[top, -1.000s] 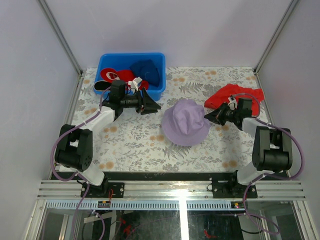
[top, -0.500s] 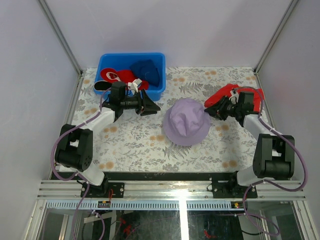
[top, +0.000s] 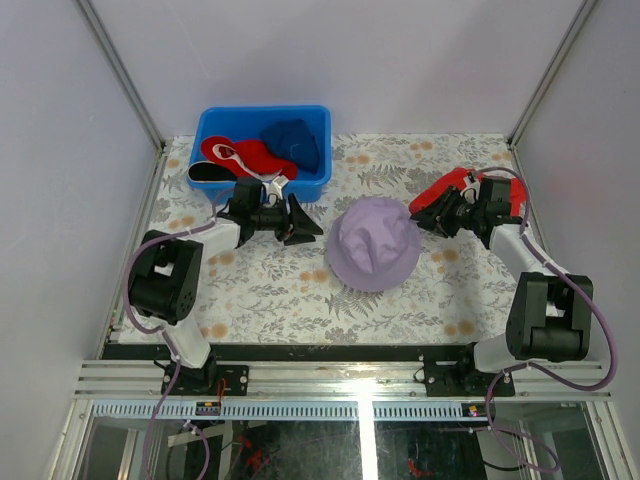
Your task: Stack the hats
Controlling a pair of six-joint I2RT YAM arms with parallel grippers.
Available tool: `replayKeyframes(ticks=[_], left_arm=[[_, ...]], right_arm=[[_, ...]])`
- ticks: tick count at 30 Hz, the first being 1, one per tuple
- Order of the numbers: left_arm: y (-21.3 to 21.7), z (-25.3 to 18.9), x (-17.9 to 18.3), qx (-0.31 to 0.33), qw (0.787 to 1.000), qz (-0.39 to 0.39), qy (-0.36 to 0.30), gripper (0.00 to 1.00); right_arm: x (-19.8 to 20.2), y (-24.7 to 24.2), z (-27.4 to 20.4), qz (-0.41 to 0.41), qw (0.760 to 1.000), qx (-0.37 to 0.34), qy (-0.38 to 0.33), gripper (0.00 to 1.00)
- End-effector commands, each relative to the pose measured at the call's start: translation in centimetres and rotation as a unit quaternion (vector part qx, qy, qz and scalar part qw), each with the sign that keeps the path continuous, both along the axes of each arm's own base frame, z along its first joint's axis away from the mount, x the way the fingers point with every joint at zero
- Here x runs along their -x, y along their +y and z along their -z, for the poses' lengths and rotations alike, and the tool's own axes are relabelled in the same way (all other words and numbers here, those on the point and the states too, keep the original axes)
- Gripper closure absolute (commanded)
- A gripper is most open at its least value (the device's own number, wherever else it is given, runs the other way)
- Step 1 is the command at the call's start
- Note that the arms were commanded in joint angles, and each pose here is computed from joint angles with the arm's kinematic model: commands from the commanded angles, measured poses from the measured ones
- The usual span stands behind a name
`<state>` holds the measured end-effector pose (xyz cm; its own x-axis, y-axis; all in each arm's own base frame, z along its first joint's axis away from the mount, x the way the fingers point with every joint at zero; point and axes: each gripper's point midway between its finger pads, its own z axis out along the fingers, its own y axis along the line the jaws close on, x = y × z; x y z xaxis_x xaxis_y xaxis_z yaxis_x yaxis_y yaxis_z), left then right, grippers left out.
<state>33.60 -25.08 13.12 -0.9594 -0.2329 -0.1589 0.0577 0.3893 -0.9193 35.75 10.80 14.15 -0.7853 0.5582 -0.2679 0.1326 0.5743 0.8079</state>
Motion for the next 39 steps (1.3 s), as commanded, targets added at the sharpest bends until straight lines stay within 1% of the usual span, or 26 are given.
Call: replayKeyframes(ticks=[1, 8, 11, 14, 17, 18, 20, 21, 23, 27, 32, 35, 39], left_arm=[[-1.0, -1.0, -1.8, 0.009, 0.999, 0.001, -0.048, 0.54], [-1.4, -0.9, -2.7, 0.013, 0.999, 0.001, -0.048, 0.54], [-1.4, -0.4, -2.7, 0.010, 0.999, 0.000, -0.042, 0.54], [-0.7, -0.3, -3.0, 0.002, 0.999, -0.009, -0.041, 0.57], [1.1, -2.7, -4.4, -0.013, 0.997, -0.037, -0.069, 0.60], [1.8, -4.1, -5.1, -0.030, 0.994, -0.048, -0.090, 0.60], [3.2, -6.9, -6.9, -0.085, 0.986, -0.082, -0.118, 0.53], [3.8, -7.6, -7.5, -0.106, 0.981, -0.098, -0.127, 0.50], [5.3, -10.3, -9.6, -0.128, 0.970, -0.134, -0.154, 0.45], [9.4, -12.4, -14.0, -0.143, 0.953, -0.211, -0.162, 0.35], [13.3, -13.2, -20.0, -0.197, 0.927, -0.266, -0.178, 0.32], [14.3, -11.9, -23.6, -0.234, 0.915, -0.276, -0.180, 0.27], [15.0, -9.8, -27.3, -0.256, 0.904, -0.292, -0.179, 0.22]], right_arm=[[-0.2, 0.1, 0.5, 0.004, 1.000, 0.001, 0.004, 0.62], [0.5, -0.5, 2.9, 0.014, 0.999, 0.025, 0.037, 0.61], [0.7, -0.7, 3.7, 0.016, 0.998, 0.030, 0.051, 0.59], [1.0, -1.7, 4.2, 0.030, 0.995, 0.066, 0.062, 0.52], [1.0, -3.3, 3.7, 0.053, 0.990, 0.114, 0.060, 0.43], [1.0, -3.8, 3.4, 0.060, 0.988, 0.127, 0.056, 0.41], [1.1, -4.4, 2.8, 0.071, 0.986, 0.145, 0.050, 0.38], [1.1, -4.7, 2.4, 0.076, 0.984, 0.152, 0.047, 0.37], [0.9, -5.2, 1.6, 0.088, 0.982, 0.164, 0.036, 0.33], [0.8, -5.8, 0.2, 0.107, 0.979, 0.174, 0.020, 0.26], [0.8, -5.5, -1.1, 0.109, 0.981, 0.162, 0.004, 0.19], [1.0, -5.2, -1.9, 0.109, 0.982, 0.153, -0.007, 0.15], [1.6, -5.1, -3.0, 0.114, 0.982, 0.147, -0.023, 0.14]])
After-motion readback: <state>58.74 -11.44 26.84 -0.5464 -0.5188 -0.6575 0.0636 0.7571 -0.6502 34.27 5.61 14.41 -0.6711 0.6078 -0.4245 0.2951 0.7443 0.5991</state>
